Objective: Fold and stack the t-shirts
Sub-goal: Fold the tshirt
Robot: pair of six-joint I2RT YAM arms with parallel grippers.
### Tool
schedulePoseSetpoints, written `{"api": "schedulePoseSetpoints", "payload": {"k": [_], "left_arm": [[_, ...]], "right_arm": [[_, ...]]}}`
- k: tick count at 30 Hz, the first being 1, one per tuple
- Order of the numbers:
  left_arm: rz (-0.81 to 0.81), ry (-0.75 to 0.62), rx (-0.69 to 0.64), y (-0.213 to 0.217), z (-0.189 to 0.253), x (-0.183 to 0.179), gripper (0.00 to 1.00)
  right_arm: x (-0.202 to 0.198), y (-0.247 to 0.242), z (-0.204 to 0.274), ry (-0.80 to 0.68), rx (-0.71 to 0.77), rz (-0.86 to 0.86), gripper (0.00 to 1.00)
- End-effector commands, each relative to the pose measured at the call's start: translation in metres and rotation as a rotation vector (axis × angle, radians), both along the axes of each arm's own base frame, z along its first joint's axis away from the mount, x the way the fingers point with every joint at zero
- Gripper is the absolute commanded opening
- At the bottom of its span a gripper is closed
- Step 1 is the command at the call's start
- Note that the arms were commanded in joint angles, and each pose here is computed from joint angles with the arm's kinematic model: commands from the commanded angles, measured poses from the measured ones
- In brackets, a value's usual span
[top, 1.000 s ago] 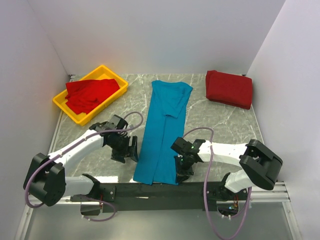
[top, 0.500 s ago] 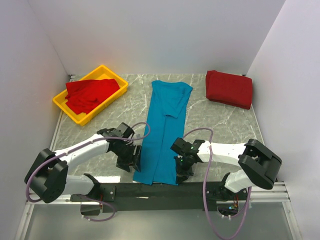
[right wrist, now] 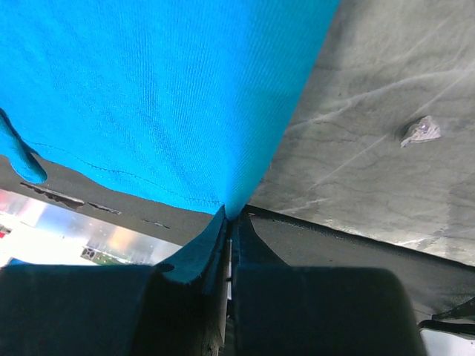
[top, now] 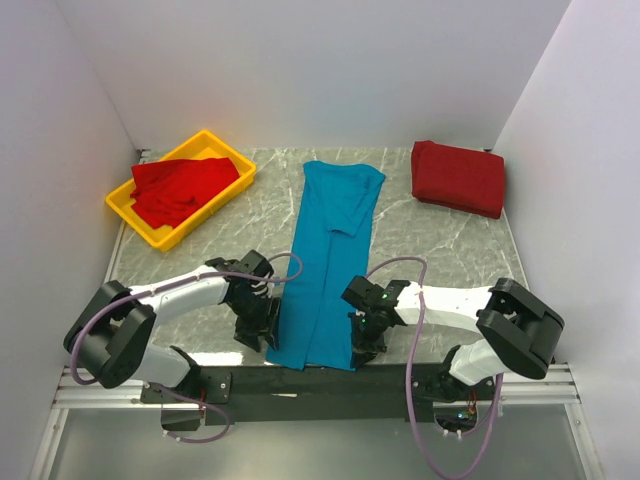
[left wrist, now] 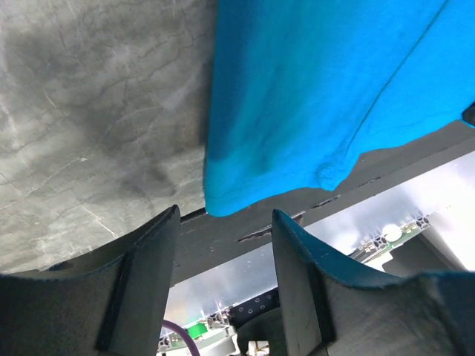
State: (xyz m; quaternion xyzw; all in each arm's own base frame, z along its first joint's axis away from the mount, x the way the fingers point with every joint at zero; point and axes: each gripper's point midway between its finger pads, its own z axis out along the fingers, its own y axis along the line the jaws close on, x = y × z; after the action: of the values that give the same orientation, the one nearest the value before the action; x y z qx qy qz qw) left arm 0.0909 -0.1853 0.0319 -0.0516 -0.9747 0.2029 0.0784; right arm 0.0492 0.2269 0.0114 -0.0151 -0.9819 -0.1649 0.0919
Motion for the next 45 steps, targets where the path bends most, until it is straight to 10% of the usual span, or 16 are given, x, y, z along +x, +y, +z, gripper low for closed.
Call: {"api": "schedulePoseSetpoints", "payload": {"k": [1,37,45], "left_arm": [[-0.001,-0.011,0.003,-0.002,-0.001,0.001,0.58],[0.077,-0.05,0.111,-0.002,-0.021,-0.006,0.44],[0.025,-0.03,0.114,-0.007,-0.024,-0.012,0.05]], "right_arm": [[-0.009,-0.005,-0.004,0.019,-0.01,0.017,0.0],[-0.016,-0.008,-0.001,0.028,0.01,0.068,0.0],[-0.014,-0.006,0.003,0.019,0.026,0.03,0.0]]}}
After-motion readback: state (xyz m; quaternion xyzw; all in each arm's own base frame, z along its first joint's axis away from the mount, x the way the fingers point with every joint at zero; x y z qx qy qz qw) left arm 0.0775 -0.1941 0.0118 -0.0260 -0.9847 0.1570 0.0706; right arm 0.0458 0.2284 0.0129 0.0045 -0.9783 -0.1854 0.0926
